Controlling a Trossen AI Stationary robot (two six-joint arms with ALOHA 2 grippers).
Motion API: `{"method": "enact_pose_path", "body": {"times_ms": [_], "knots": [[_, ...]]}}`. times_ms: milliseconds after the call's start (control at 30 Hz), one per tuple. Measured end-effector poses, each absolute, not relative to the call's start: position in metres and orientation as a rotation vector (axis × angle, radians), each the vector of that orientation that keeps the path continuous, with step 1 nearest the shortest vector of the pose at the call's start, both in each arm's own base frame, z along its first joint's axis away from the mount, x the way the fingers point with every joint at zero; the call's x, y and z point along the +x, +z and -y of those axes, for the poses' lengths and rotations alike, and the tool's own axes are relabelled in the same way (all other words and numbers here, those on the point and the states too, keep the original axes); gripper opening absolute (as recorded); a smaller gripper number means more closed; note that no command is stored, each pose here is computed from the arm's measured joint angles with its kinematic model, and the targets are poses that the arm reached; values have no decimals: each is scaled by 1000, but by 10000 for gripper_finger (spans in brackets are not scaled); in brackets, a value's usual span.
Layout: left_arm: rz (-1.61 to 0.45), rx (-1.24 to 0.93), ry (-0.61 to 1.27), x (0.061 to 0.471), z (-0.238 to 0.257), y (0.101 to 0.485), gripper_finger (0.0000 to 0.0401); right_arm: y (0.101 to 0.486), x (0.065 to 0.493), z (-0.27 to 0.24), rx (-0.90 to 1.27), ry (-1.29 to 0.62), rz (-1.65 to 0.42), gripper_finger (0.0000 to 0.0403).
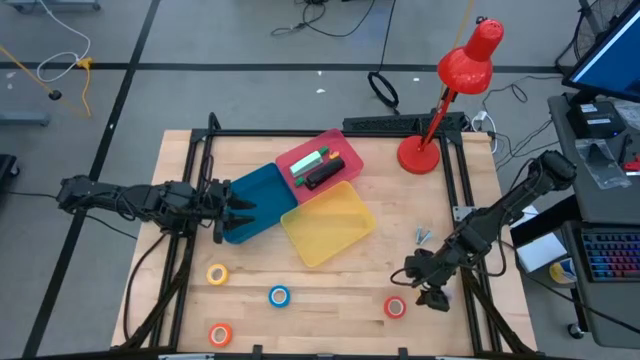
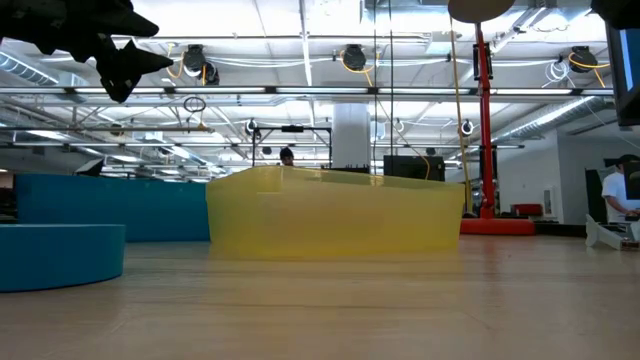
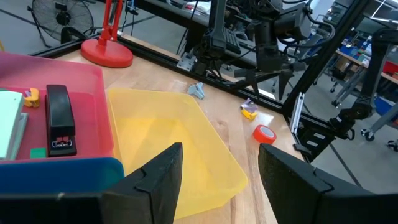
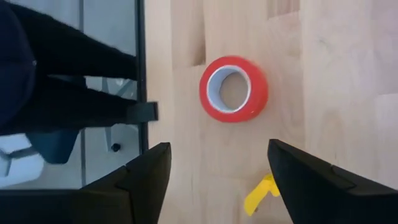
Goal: Pick and place Stapler, Stapler remover, tape
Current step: Put the yellow stapler into the red bin
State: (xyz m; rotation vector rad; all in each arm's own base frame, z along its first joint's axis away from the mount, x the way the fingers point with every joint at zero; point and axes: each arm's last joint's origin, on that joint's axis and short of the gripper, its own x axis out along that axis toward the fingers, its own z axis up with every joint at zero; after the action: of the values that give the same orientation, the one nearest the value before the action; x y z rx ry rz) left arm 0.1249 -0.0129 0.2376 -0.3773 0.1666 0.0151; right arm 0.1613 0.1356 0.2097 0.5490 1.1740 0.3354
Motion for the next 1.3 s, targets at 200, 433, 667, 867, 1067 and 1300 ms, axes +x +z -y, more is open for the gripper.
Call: {"method": "enact_pose_path", "body": {"times_ms": [200,433,667,867,1067,1300], "knots": [[-167,-377,15,125,13,238,209,208,158,-135,561,324,-1227,305],[-168,-376,15,125,13,237,209,212,162,-138,685,319,-1215,318],[-168,-376,16,125,13,237,209,210,161,-137,681,302,-1231,318],[-167,-380,16,125,13,238,209,203,147,-138,632,205,-1326,318],[-166,-386,17,125,13,238,209,189,145,-146,563,128,-1385,318],[-166,-386,19,125,13,238,209,165,151,-152,462,75,-1473,318]]}}
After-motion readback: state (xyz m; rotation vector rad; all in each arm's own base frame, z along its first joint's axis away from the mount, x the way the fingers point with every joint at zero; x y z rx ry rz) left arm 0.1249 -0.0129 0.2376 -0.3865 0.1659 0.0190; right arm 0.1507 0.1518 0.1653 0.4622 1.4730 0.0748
